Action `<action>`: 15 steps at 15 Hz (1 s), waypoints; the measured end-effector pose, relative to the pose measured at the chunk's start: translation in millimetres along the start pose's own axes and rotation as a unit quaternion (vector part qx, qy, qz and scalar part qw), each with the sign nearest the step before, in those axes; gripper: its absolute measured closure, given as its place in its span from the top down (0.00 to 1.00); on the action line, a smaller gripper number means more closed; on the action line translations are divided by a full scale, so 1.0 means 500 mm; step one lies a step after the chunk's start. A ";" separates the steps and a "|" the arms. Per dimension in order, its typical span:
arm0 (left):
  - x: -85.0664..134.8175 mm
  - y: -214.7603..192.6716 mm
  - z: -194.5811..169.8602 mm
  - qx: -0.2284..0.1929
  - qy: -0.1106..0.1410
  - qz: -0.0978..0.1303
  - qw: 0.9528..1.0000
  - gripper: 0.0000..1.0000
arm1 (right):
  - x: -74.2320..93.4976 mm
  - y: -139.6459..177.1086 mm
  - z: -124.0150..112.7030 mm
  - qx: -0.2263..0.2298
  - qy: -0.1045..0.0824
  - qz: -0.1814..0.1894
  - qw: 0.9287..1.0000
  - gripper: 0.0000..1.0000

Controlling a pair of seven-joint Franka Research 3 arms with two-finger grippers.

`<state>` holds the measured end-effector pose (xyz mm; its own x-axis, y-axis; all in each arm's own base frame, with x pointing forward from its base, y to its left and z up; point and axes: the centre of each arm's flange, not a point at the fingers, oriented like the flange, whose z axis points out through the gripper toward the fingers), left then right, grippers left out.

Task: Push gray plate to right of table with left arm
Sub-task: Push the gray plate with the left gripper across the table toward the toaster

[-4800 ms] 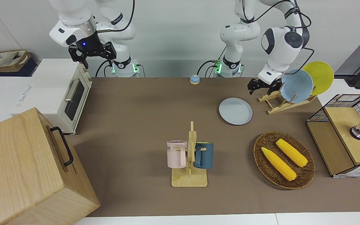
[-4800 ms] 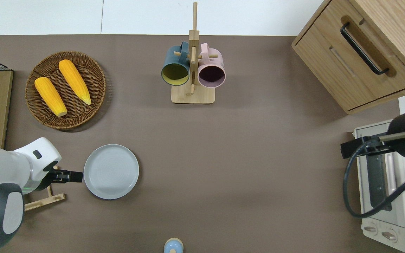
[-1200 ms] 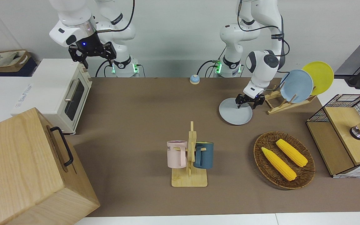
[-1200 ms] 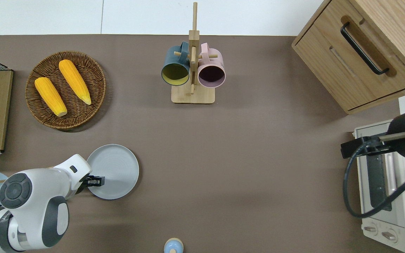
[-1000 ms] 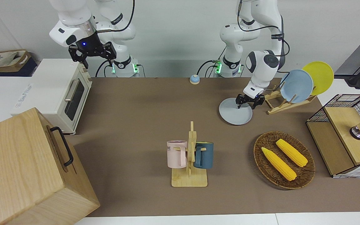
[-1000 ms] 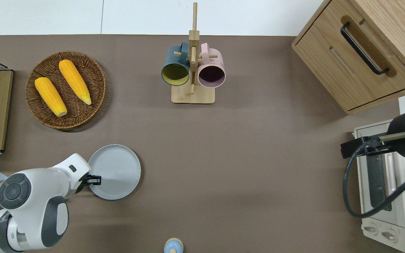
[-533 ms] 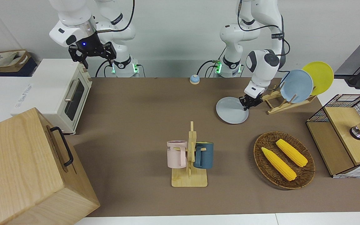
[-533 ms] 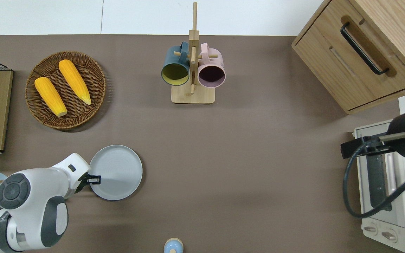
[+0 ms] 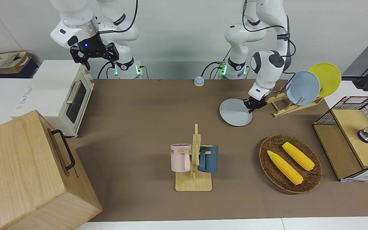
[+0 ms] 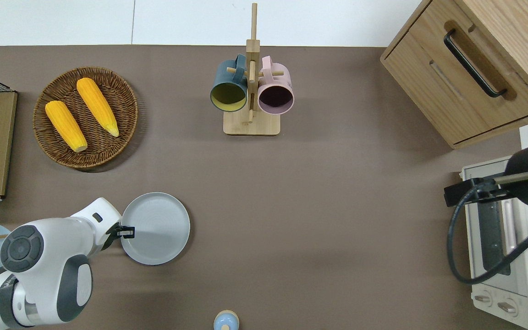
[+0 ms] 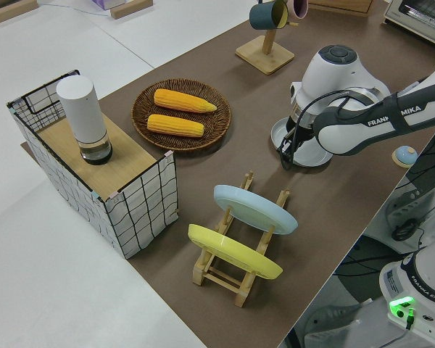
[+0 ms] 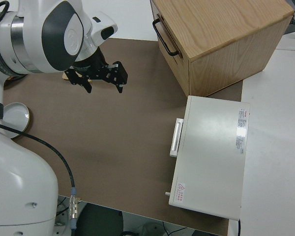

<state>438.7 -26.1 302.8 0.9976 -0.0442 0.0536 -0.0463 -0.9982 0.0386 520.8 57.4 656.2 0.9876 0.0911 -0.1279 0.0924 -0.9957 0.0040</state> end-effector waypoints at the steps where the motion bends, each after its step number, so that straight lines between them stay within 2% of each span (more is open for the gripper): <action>1: 0.000 0.000 0.000 0.000 0.000 0.000 1.000 0.01 | 0.000 0.000 0.000 0.000 0.000 0.000 1.000 0.99; 6: 0.001 0.012 -0.001 0.000 0.001 -0.006 1.000 0.01 | 0.000 0.000 0.000 0.000 0.000 0.000 1.000 0.99; 15: -0.008 0.138 0.003 -0.004 -0.002 -0.027 1.000 0.01 | 0.000 0.000 0.000 0.000 0.000 0.000 1.000 0.99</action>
<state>431.6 -94.7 303.8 0.9988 0.0097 0.0472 0.0074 -0.9987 0.0501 520.8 57.4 656.2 0.9876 0.0911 -0.1279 0.0924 -0.9957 0.0040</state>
